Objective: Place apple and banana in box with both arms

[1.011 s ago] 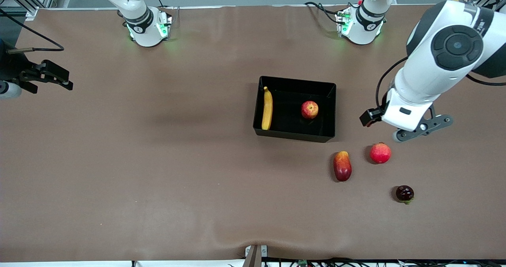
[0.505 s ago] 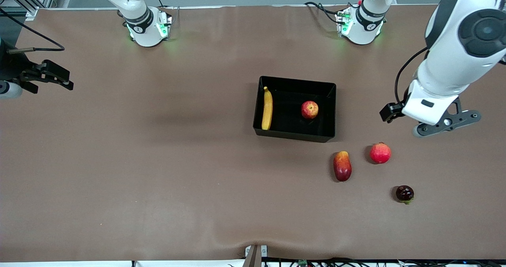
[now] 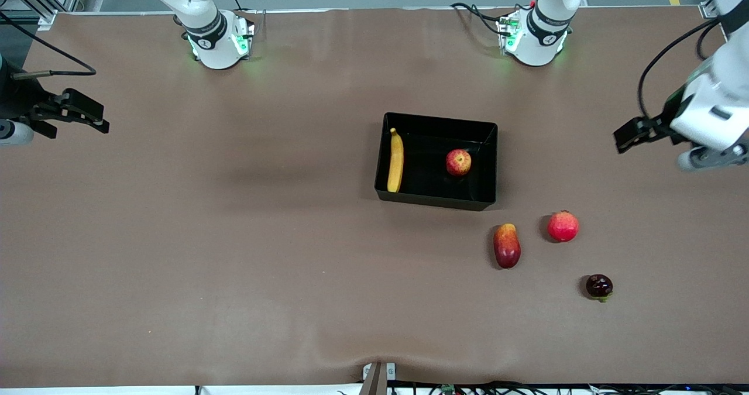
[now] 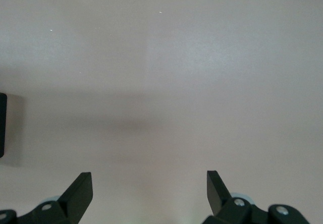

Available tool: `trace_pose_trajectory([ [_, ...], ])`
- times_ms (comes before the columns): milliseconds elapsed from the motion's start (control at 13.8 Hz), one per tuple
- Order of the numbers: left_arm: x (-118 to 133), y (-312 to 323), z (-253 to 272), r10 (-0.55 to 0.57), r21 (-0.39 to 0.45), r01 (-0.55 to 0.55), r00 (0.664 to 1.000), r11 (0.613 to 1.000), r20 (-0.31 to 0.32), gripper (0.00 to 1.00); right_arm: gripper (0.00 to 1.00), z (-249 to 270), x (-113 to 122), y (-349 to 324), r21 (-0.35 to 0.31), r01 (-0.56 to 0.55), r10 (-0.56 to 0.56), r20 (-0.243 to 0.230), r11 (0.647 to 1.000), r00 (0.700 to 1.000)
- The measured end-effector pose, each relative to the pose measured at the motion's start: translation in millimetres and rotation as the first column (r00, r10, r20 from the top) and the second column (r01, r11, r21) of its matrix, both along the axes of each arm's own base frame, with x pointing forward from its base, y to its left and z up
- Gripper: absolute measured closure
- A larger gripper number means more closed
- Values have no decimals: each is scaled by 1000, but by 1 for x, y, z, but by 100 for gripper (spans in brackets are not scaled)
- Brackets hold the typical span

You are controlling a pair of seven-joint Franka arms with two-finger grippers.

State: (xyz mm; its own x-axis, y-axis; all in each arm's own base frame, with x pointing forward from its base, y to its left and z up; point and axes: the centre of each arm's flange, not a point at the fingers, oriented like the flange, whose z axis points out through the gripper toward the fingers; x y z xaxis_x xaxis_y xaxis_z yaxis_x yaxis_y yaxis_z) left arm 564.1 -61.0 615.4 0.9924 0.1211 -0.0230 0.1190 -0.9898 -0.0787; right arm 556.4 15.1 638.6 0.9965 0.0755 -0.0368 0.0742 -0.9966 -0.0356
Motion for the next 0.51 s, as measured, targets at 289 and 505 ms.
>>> trace_pose_trajectory([
  [289, -27, 5, 3, -9, 2, 9, 1000, 1000, -7, 0, 0, 0, 0, 0, 0, 0, 0, 0, 1000, 1000],
  [505, -38, 5, 12, -13, 3, 13, 1000, 1000, 9, 0, 0, 0, 0, 0, 0, 0, 0, 0, 1000, 1000],
])
